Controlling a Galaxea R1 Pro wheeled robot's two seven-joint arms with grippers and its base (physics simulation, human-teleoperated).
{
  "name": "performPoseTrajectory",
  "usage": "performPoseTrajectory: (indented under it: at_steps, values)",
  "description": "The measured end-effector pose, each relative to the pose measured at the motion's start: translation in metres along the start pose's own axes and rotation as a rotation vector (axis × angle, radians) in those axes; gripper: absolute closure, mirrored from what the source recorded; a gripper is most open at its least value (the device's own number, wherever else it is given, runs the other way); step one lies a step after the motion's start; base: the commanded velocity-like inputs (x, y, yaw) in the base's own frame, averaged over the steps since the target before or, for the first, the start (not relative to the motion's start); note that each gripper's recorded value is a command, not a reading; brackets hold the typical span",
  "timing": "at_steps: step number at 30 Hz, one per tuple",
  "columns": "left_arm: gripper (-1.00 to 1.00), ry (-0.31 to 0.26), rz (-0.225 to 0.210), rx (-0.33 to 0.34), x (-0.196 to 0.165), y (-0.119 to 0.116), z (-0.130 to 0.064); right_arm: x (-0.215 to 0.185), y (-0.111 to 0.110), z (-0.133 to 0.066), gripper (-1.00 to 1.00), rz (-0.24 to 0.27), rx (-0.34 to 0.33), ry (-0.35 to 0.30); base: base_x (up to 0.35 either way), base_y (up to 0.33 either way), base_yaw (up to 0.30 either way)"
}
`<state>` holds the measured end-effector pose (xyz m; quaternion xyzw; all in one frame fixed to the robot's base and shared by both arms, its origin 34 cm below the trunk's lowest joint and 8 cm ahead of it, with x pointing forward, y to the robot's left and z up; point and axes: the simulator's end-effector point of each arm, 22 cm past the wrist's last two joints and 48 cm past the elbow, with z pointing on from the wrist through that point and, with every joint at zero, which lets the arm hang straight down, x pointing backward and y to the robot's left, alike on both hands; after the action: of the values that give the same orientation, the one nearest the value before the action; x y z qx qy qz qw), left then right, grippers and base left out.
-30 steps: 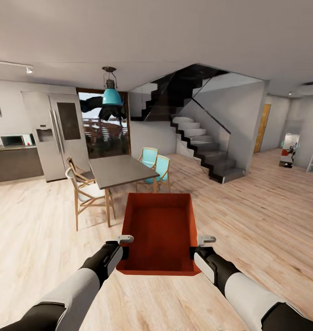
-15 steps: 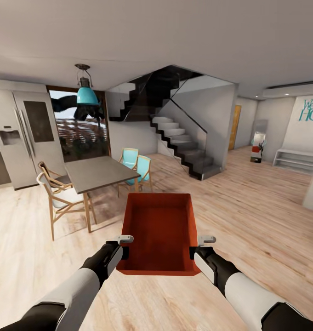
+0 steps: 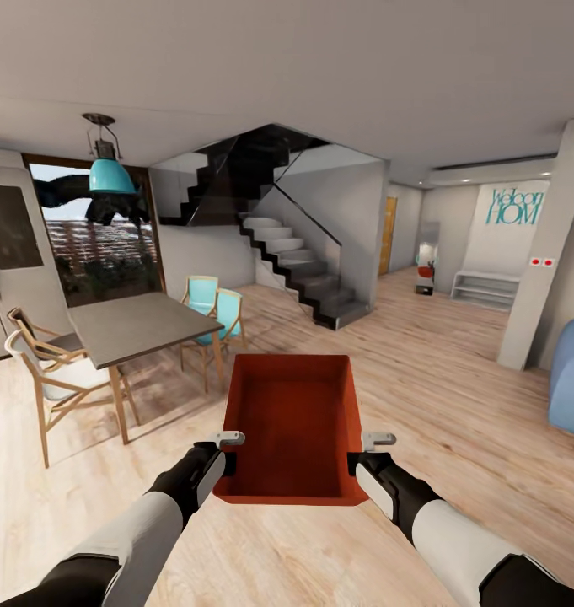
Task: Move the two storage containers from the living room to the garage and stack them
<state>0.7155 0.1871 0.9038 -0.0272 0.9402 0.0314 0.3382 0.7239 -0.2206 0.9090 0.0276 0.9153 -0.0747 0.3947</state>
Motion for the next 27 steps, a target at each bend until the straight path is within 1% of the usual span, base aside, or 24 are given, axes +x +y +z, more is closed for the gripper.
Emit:
performPoseTrajectory:
  at_steps: [27]
  values:
    - [1.0,-0.022,-0.001,0.001,-0.009,0.0,-0.009,-0.011,-0.001,-0.008,1.0,0.004,0.0,-0.022,0.0,0.0,-0.251]
